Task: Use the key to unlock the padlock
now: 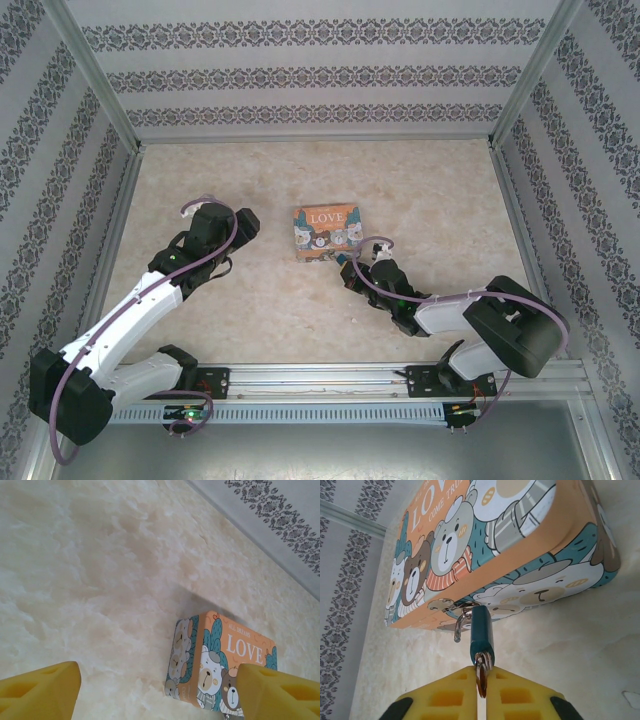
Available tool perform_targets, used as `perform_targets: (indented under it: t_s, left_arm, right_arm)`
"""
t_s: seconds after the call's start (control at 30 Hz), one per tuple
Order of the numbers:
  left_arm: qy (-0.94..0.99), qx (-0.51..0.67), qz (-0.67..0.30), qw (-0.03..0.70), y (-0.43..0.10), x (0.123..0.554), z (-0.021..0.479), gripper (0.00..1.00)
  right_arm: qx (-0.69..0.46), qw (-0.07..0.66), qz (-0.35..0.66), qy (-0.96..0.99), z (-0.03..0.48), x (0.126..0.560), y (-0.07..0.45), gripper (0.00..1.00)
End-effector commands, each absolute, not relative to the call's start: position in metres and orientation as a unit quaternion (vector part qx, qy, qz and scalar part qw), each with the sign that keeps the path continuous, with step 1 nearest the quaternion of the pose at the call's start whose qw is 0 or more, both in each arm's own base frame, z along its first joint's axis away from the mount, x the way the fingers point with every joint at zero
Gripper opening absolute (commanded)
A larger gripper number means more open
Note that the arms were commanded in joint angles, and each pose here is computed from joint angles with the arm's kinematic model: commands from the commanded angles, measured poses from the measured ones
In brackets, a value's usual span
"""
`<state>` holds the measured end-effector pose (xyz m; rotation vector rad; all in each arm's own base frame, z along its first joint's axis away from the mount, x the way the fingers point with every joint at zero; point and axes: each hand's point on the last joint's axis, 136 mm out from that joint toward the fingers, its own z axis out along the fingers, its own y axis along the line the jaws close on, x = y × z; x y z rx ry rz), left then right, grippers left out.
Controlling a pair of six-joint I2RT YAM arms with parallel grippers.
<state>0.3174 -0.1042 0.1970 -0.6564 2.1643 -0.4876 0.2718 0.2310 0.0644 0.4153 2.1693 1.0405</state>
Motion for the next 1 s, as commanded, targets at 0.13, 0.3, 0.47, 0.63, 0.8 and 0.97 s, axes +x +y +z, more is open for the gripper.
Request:
perform_targets:
  t_s: [0.13, 0.3, 0.47, 0.63, 0.8, 0.97]
  left_arm:
    - [0.857, -0.196, -0.214, 0.426, -0.115, 0.321, 0.219, 0.86]
    - [0.859, -0.161, -0.223, 0.431, -0.122, 0.324, 0.224, 0.89]
    - [0.873, -0.103, -0.234, 0.416, -0.138, 0.330, 0.223, 0.95]
    - [0.887, -0.050, -0.250, 0.385, -0.159, 0.342, 0.214, 0.99]
    - [0.895, -0.035, -0.276, 0.348, -0.174, 0.361, 0.196, 1.00]
    - [0.903, -0.026, -0.307, 0.300, -0.191, 0.379, 0.171, 0.99]
  right_arm:
    - [0.161, 0.344, 0.378, 0.844, 0.061, 0.271, 0.221, 0.32]
    - [0.144, 0.364, 0.363, 0.846, 0.074, 0.274, 0.214, 0.49]
    - [0.107, 0.385, 0.351, 0.847, 0.092, 0.276, 0.208, 0.68]
    - [0.093, 0.377, 0.385, 0.837, 0.105, 0.276, 0.210, 0.98]
    - [0.072, 0.340, 0.431, 0.833, 0.106, 0.272, 0.222, 0.99]
    - [0.068, 0.323, 0.441, 0.834, 0.100, 0.275, 0.230, 0.98]
